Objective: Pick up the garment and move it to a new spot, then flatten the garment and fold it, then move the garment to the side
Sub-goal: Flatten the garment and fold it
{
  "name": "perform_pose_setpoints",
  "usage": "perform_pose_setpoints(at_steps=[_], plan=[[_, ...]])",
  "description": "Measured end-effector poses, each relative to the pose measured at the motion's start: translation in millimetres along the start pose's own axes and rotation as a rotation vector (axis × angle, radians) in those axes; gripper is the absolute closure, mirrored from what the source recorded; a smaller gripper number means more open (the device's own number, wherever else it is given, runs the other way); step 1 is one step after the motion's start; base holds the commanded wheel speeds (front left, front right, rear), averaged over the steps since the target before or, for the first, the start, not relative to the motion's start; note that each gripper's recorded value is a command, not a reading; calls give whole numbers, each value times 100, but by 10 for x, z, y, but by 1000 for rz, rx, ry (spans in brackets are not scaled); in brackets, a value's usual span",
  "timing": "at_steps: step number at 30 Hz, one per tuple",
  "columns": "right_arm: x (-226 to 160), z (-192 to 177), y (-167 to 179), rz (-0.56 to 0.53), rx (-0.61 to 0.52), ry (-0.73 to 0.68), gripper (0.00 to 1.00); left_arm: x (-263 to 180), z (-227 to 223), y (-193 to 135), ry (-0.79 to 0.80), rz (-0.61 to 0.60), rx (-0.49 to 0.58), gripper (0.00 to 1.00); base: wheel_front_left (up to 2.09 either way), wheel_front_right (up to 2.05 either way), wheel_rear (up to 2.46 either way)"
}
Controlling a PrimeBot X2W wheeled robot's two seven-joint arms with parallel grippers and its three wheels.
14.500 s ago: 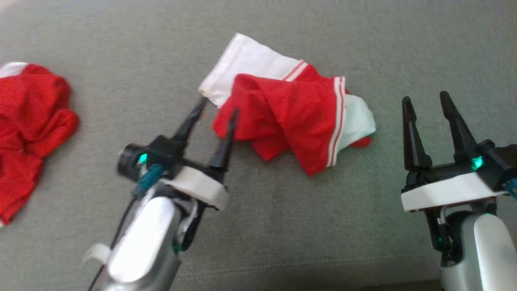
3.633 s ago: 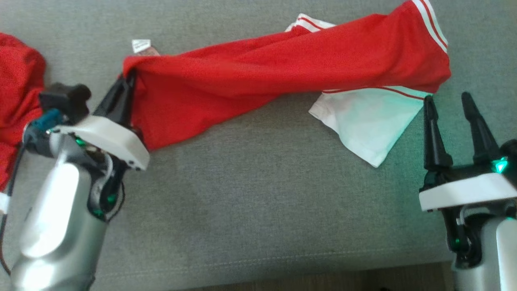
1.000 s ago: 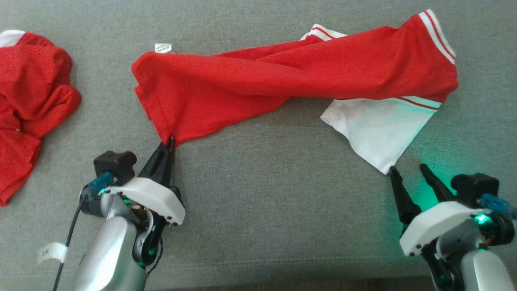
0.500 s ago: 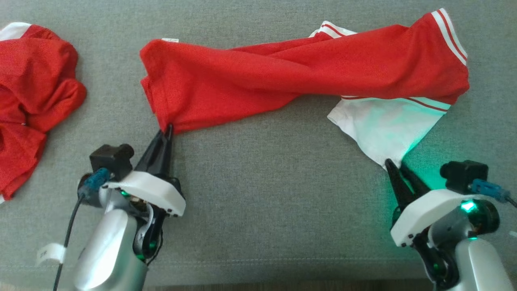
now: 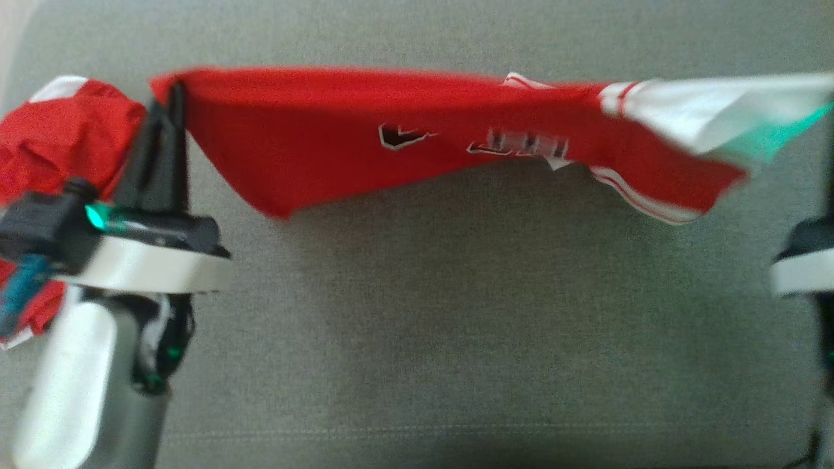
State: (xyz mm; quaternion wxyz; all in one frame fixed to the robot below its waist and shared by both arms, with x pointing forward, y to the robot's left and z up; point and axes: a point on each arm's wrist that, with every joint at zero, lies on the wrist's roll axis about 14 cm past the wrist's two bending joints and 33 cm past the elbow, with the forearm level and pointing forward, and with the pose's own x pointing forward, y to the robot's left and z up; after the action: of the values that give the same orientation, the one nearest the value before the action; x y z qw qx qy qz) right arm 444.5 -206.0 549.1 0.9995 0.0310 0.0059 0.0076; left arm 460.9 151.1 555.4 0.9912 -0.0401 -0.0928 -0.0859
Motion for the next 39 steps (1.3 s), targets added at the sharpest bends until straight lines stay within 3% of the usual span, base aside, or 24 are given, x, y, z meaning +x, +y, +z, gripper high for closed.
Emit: perform_pose_setpoints(at_steps=[10,16,21,28,39], plan=[[-206,1793,-133,-30,-144,-510,100,116,1636,-250,-408,-95,92,100,0,0,0],[-387,2555,-101,-24,-191,-701,100,108,2220,-405,-538,-146,134,100,0,0,0],[-182,2601,-76,16,-161,-672,100,208,2240,-456,-525,-166,131,100,0,0,0],[467,2382,-5,80,-110,-543,100,736,1735,-423,-353,-176,57,100,0,0,0],[1296,2593,315,152,-59,-576,100,1517,1466,-270,-308,-121,38,100,0,0,0]])
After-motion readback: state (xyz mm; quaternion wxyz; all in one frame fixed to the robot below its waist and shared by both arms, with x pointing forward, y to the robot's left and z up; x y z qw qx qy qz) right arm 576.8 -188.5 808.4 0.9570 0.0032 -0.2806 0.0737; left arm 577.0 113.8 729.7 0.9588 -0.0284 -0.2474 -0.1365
